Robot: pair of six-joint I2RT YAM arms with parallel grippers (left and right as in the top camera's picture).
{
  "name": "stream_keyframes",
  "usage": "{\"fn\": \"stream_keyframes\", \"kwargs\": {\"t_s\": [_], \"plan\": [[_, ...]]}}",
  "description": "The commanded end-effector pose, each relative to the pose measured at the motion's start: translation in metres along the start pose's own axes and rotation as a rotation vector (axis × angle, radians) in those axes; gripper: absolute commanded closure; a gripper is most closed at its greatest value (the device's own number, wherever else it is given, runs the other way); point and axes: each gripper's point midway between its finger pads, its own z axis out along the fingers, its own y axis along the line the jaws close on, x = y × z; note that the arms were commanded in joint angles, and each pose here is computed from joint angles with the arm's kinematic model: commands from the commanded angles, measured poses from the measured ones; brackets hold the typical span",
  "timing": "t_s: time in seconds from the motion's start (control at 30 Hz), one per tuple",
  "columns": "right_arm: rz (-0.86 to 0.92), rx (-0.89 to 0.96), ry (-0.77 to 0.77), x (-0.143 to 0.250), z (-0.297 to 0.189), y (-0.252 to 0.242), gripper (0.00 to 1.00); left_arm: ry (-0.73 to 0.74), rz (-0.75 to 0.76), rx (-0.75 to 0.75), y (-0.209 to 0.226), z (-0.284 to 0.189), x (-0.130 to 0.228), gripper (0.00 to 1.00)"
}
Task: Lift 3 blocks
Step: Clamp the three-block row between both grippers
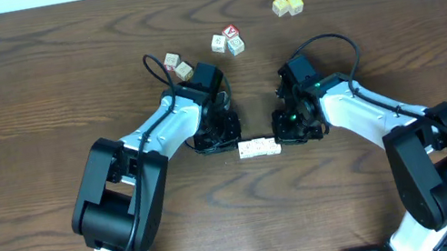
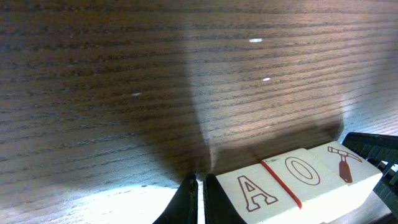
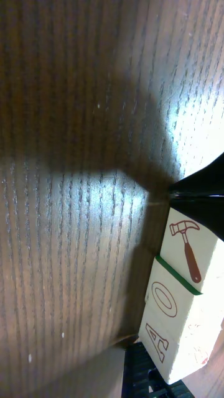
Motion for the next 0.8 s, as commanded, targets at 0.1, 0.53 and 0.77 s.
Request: {"fn": "stream_keyframes", "kwargs": {"t_s": [0.1, 0.53, 0.77], "plan": [[0.04, -0.009, 0.007, 0.003, 0.001, 0.002, 0.99, 0.029, -0.011, -0.036, 0.005, 0.011, 0.008, 0.93], [0.034, 0.009, 0.027, 0.007, 0.0, -0.004, 0.99, 0.073, -0.052, -0.063, 0.016, 0.007, 0.018, 0.93], [0.099, 0.065, 0.068, 0.009, -0.012, -0.038, 0.99, 0.07, -0.11, -0.075, 0.05, -0.02, 0.009, 0.93]]}}
